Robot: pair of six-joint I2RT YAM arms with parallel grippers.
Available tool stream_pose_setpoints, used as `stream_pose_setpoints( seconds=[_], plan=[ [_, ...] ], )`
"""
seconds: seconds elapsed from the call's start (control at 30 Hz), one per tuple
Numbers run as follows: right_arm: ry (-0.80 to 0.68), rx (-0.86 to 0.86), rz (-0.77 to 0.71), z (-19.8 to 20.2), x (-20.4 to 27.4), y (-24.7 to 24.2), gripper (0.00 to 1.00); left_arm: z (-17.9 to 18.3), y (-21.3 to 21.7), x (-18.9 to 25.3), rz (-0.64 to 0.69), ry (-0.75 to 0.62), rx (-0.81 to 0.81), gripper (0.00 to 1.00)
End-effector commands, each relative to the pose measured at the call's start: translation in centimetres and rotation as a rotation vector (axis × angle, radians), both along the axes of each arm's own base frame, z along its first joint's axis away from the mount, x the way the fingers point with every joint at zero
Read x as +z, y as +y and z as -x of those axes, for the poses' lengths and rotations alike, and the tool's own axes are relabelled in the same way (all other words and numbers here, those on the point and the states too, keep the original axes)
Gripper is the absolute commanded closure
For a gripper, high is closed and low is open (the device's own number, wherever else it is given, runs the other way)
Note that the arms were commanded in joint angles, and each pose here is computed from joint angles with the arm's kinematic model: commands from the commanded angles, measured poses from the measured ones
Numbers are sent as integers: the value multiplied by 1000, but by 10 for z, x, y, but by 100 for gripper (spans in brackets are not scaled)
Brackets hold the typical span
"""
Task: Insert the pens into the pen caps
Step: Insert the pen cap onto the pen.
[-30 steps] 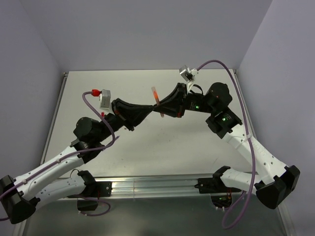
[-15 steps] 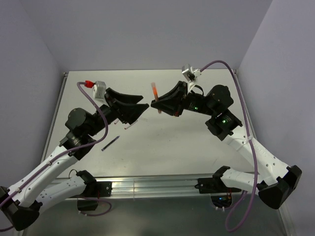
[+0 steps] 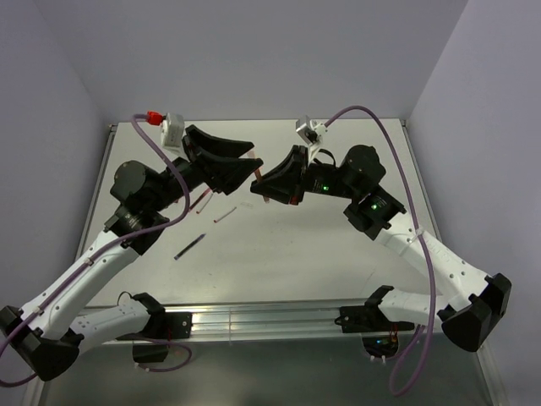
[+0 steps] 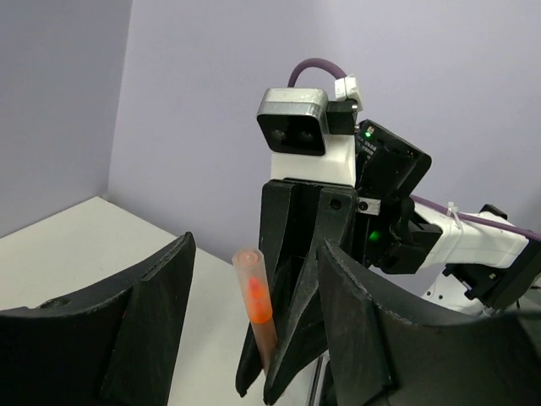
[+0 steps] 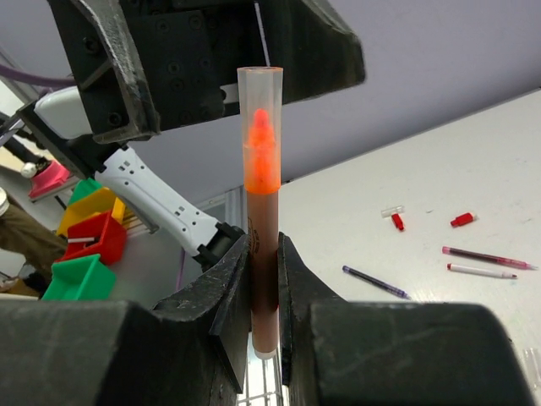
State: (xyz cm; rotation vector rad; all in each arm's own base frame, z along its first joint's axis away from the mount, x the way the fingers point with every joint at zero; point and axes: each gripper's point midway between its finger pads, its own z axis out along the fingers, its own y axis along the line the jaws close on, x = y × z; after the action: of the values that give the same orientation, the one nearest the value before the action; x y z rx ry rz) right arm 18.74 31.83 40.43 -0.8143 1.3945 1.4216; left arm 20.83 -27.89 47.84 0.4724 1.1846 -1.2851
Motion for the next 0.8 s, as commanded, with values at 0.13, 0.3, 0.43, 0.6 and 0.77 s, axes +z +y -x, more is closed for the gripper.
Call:
stream_pose_setpoints(
  seconds=[0.13, 0.3, 0.43, 0.6, 0.77],
  plan=[
    [-75, 27, -36, 11, 23, -2, 100, 7, -11, 11, -3, -45, -85, 39],
    [-67, 38, -28, 11, 20, 1, 100, 10, -11, 13, 6, -50, -100, 48],
    [-67, 31, -26, 10, 20, 1, 100, 11, -13, 13, 1, -46, -114, 65],
    [-62, 20, -17, 6, 18, 3, 100, 13, -15, 10, -10, -37, -136, 95],
    [-58, -65, -9, -9, 23, 1, 100, 8, -13, 1, -13, 4, -109, 100]
  ],
)
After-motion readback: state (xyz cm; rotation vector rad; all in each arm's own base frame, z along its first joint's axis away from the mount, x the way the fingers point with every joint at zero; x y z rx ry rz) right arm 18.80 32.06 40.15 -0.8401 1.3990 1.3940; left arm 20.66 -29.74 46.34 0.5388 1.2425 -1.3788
